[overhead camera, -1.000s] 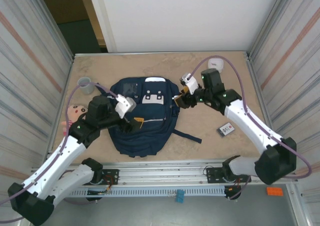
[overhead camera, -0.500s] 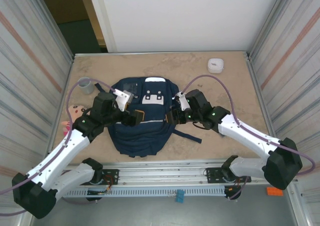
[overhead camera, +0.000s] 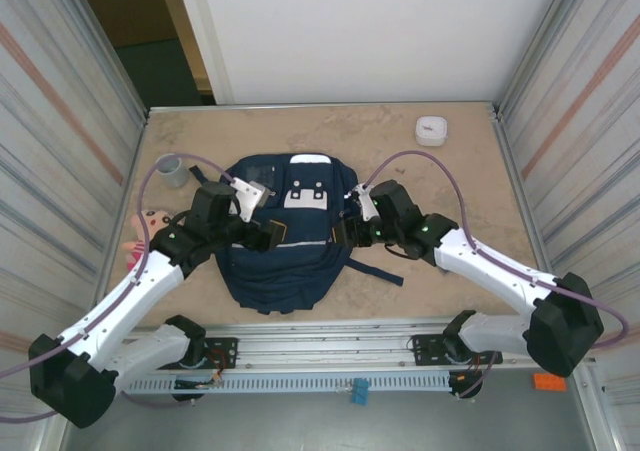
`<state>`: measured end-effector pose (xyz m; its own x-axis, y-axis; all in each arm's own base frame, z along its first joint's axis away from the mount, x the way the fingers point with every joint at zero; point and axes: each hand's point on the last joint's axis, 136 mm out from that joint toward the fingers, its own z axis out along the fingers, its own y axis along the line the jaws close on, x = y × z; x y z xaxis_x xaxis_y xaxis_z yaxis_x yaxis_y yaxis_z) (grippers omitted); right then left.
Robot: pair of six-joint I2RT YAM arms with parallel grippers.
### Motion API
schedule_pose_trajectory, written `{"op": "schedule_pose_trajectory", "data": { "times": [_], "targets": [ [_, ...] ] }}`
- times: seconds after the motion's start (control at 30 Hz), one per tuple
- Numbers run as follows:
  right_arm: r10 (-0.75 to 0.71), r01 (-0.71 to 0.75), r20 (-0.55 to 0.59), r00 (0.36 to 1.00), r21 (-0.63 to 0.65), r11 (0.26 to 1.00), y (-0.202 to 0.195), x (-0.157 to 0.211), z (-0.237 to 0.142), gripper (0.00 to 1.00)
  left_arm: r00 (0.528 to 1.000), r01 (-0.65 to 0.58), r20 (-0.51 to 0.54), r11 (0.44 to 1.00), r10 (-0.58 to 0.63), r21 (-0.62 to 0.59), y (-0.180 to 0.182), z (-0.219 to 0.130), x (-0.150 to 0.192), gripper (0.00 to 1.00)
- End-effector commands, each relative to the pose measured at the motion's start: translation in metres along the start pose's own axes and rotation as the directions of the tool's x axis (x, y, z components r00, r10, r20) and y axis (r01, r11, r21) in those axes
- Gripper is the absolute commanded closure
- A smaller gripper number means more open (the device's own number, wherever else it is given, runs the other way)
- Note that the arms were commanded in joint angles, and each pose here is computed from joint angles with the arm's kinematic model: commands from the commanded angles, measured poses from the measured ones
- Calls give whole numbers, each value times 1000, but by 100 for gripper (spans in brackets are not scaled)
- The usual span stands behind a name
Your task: Pack the student bag
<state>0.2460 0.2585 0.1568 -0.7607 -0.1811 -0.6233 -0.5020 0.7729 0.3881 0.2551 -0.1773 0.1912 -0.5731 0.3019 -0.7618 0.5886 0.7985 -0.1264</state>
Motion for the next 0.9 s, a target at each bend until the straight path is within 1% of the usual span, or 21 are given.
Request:
{"op": "schedule_pose_trajectory", "data": {
  "times": [0.0, 0.03, 0.1, 0.17, 0.23, 0.3, 0.33, 0.4, 0.53, 0.63, 0.67, 0.8, 0.83, 0.87],
  "targets": [
    [-112, 110, -69, 991, -32, 993, 6, 4, 5, 41, 992, -123, 42, 992, 122, 7, -2, -7, -14, 12],
    [-102, 99, -88, 991, -48, 994, 6, 4, 6, 40, 984, -172, 45, 984, 170, 42, -8, -7, -12, 13],
    [-60, 45, -114, 992, -132, 990, 13, -2, 7, 40, 956, -293, 46, 949, 290, 118, -22, -10, -3, 15],
    [6, -31, -137, 991, -183, 983, 17, -6, 9, 41, 919, -394, 45, 908, 392, 143, -26, -10, 4, 18],
    [106, -135, -176, 979, -160, 978, 12, -9, 15, 45, 864, -500, 31, 848, 503, 176, -29, -9, 17, 20],
    [253, -279, -238, 938, -81, 957, 5, -4, 20, 49, 799, -592, 23, 779, 601, 207, -31, -7, 30, 20],
    [327, -351, -261, 908, -50, 935, 6, -1, 22, 50, 770, -626, 21, 749, 638, 219, -31, -6, 36, 20],
    [405, -432, -285, 869, -38, 901, 18, 5, 26, 51, 732, -667, 26, 710, 680, 225, -30, -4, 43, 20],
    [478, -506, -302, 825, -14, 863, 35, 11, 35, 50, 680, -716, 27, 657, 732, 236, -30, -2, 50, 19],
    [518, -525, -302, 801, 62, 849, 28, 12, 43, 52, 639, -750, 47, 608, 768, 262, -33, -4, 56, 20],
    [520, -520, -290, 803, 86, 850, 25, 10, 45, 52, 630, -758, 57, 597, 775, 264, -35, -4, 56, 20],
    [516, -489, -279, 810, 164, 857, 16, 11, 59, 53, 626, -764, 75, 592, 776, 255, -36, -6, 53, 21],
    [513, -479, -278, 812, 184, 858, 13, 12, 62, 57, 627, -764, 79, 593, 775, 252, -37, -7, 52, 21],
    [509, -473, -276, 815, 192, 860, 12, 11, 65, 65, 628, -765, 83, 594, 774, 249, -37, -7, 52, 21]
  ]
}}
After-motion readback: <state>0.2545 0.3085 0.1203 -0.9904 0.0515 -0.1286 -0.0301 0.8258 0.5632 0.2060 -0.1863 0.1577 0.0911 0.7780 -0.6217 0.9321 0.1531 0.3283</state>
